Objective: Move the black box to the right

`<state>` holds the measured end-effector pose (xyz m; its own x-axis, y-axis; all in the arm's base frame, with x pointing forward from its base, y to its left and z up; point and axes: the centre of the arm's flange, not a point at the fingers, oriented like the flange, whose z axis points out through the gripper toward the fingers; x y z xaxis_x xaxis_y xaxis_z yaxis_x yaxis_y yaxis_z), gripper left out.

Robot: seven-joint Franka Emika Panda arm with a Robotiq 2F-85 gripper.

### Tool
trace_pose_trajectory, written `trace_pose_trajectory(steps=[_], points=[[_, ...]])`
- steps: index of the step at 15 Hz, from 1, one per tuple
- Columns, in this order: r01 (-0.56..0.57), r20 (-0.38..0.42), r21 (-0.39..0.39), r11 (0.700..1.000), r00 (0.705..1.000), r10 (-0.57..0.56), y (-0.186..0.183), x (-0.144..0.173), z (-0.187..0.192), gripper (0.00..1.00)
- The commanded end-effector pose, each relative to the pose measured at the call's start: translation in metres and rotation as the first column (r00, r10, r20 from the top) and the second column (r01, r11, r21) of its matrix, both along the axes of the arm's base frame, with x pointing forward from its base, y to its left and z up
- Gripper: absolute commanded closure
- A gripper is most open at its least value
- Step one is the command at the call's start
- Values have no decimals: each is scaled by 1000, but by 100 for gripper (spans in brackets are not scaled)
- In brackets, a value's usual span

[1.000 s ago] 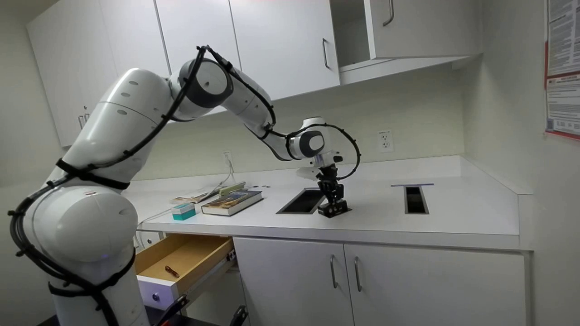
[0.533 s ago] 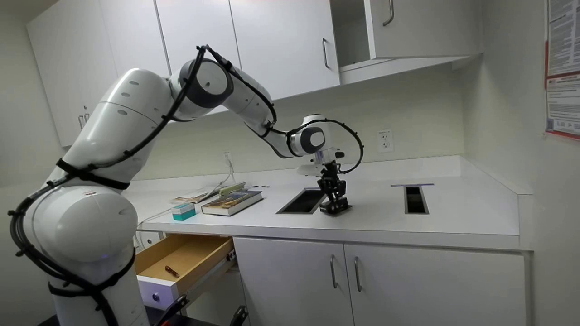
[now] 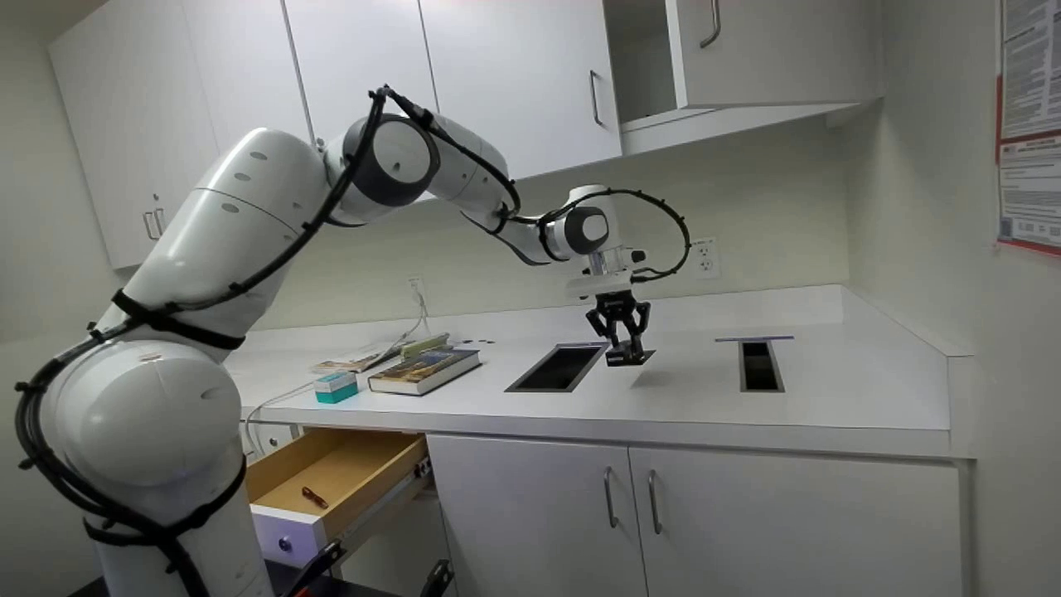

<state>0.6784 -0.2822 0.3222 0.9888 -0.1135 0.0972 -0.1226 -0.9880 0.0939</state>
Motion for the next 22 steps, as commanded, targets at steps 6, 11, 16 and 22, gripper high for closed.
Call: trace_pose_trajectory(steps=[6,11,16,22], points=[[-100,-5,13,995,995,100,-18,18,-6,83],[-240,-119,-25,970,965,235,-57,46,-13,83],[-421,-142,-19,907,899,414,-96,56,-9,83],[-527,-17,-12,850,850,526,-118,68,-16,83]])
